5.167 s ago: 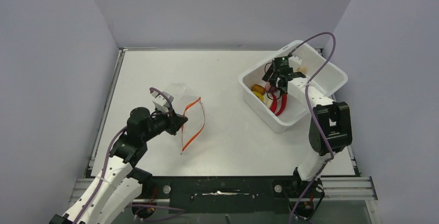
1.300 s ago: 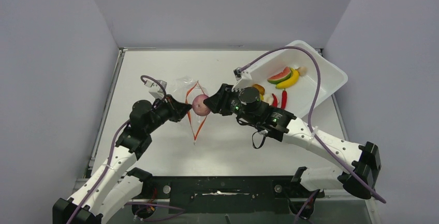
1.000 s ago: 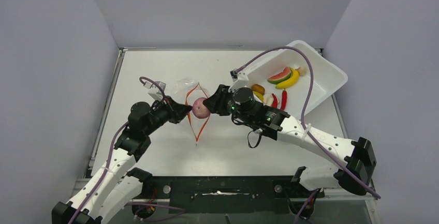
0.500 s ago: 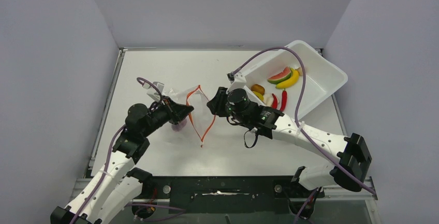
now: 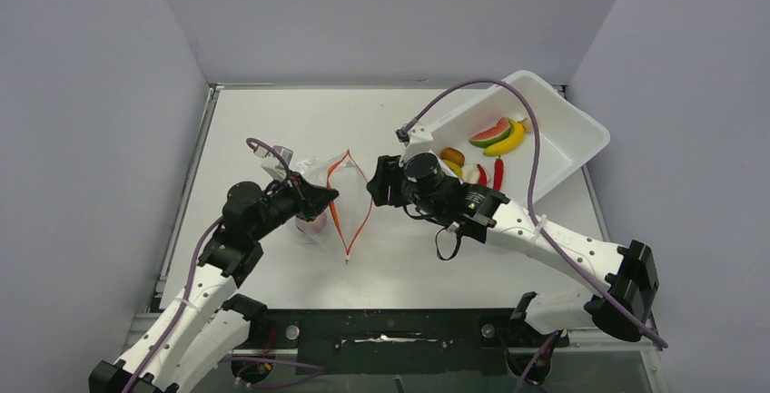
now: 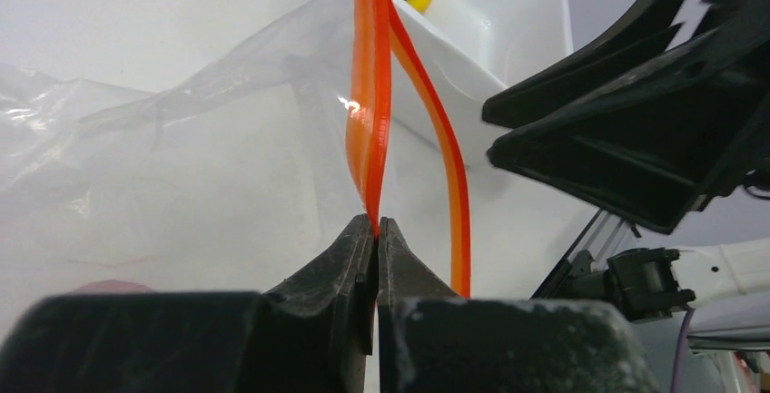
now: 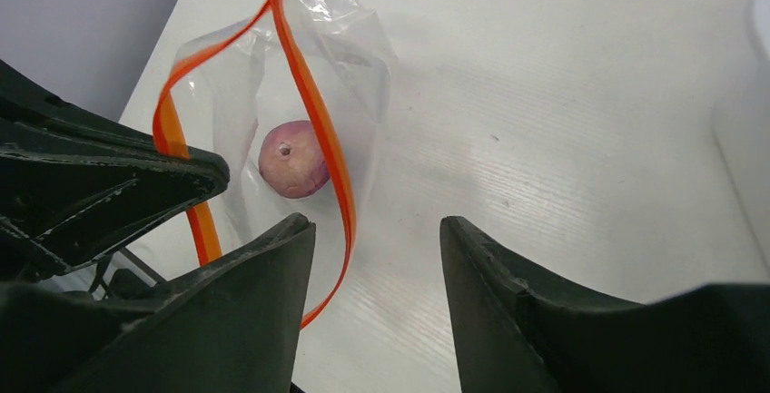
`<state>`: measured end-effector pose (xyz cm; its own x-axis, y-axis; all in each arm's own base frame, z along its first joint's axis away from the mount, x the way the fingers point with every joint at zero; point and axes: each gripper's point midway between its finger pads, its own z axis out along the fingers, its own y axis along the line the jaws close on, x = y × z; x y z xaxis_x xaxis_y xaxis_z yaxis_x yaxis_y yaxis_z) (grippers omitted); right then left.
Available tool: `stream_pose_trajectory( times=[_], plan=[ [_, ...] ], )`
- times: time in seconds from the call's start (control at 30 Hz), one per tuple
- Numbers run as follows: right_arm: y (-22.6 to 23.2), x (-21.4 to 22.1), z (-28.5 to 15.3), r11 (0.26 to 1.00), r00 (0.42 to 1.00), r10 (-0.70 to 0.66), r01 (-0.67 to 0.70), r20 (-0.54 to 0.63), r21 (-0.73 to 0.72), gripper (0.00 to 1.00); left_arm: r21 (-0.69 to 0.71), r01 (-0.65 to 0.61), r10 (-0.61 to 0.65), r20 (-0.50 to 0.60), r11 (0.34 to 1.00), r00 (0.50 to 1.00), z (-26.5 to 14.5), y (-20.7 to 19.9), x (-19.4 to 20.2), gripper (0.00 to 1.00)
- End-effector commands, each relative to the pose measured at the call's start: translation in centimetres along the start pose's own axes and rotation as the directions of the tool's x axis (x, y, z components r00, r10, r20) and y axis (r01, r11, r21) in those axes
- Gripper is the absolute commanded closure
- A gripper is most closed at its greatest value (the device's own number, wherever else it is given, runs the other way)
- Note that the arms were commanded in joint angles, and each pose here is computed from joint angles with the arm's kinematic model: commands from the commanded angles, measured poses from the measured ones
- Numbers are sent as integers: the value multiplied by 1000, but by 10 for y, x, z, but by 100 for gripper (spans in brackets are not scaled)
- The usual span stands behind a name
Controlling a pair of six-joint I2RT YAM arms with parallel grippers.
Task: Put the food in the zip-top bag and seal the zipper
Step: Place the fake vegetable in the zipper food storage bag, then pick up the fake fruit from the bin.
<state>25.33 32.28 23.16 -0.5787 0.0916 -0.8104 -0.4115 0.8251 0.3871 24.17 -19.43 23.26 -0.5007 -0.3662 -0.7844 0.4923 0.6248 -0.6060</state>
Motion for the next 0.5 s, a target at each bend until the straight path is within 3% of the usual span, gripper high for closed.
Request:
stream_pose_trajectory(
  times=[0.0, 0.27, 0.47],
  plan=[
    [-8, -42, -26, 993, 992, -109, 105, 70, 55, 44, -2, -159, 159, -7, 987, 987, -2, -3, -12, 100],
    [-81, -78, -46, 945, 980, -182, 154, 74, 289, 35, 28, -358, 359, -101, 933, 928, -14, 4, 4, 100],
    [-163, -98, -50, 872, 988, -136, 85, 72, 483, 41, 46, -374, 377, -101, 926, 921, -20, 12, 22, 100]
  ],
)
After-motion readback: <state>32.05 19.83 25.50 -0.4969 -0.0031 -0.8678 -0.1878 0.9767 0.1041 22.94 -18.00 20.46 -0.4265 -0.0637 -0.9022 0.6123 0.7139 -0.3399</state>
